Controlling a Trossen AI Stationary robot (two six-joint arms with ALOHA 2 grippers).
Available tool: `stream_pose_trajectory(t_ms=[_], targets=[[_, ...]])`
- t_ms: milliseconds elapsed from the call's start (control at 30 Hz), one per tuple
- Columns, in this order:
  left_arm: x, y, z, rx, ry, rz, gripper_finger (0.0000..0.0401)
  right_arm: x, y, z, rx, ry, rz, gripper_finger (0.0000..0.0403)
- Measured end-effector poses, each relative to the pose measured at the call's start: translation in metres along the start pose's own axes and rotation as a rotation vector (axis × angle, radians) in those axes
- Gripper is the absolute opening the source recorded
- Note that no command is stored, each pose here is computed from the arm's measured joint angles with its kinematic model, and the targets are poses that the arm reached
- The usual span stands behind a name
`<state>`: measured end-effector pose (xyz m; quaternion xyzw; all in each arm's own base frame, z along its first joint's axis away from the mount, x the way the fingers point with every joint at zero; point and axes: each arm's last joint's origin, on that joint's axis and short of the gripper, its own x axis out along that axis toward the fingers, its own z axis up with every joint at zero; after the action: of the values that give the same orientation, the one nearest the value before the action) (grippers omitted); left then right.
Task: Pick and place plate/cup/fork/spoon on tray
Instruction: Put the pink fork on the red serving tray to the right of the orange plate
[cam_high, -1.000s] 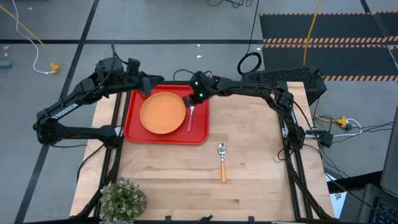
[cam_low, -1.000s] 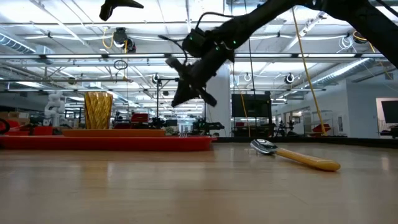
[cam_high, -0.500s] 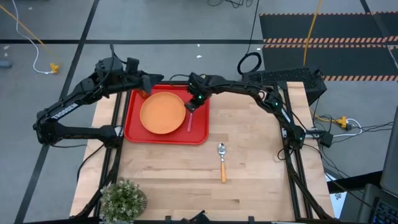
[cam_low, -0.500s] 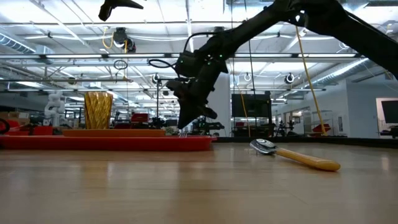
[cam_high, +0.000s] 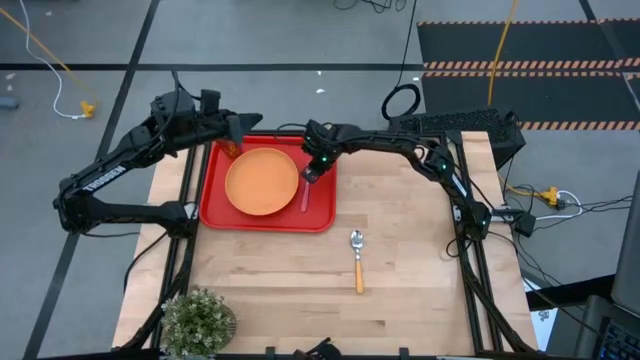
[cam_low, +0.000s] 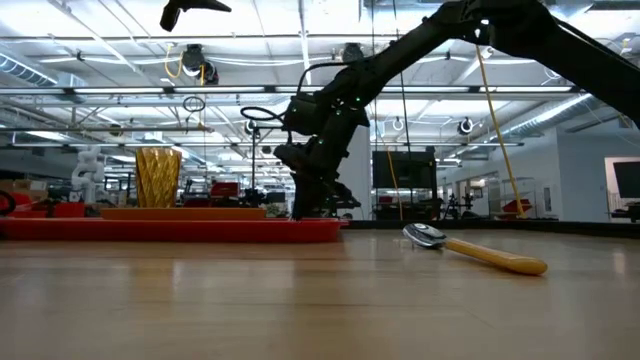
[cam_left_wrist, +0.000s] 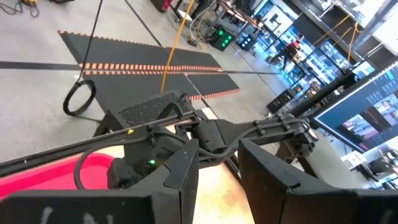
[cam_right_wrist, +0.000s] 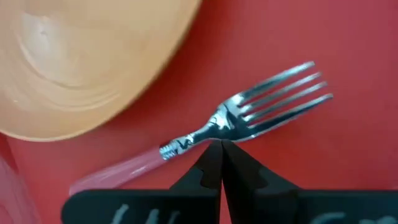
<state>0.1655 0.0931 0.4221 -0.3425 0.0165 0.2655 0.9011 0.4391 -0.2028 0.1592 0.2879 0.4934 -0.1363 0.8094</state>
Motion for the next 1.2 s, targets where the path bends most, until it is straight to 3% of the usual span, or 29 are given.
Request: stream_pose_trajectory(t_ms=[700, 1200], targets=[[0.0, 0.0, 0.0, 0.01, -0.01, 0.014, 0.0113, 0.013, 0.012, -0.008, -0.143, -0.026, -0.142, 0.0], [0.0, 0.0, 0.0, -0.015, -0.011, 0.014, 0.0113, 0.016, 0.016, -0.002, -0.174, -0.117, -0.15, 0.0]])
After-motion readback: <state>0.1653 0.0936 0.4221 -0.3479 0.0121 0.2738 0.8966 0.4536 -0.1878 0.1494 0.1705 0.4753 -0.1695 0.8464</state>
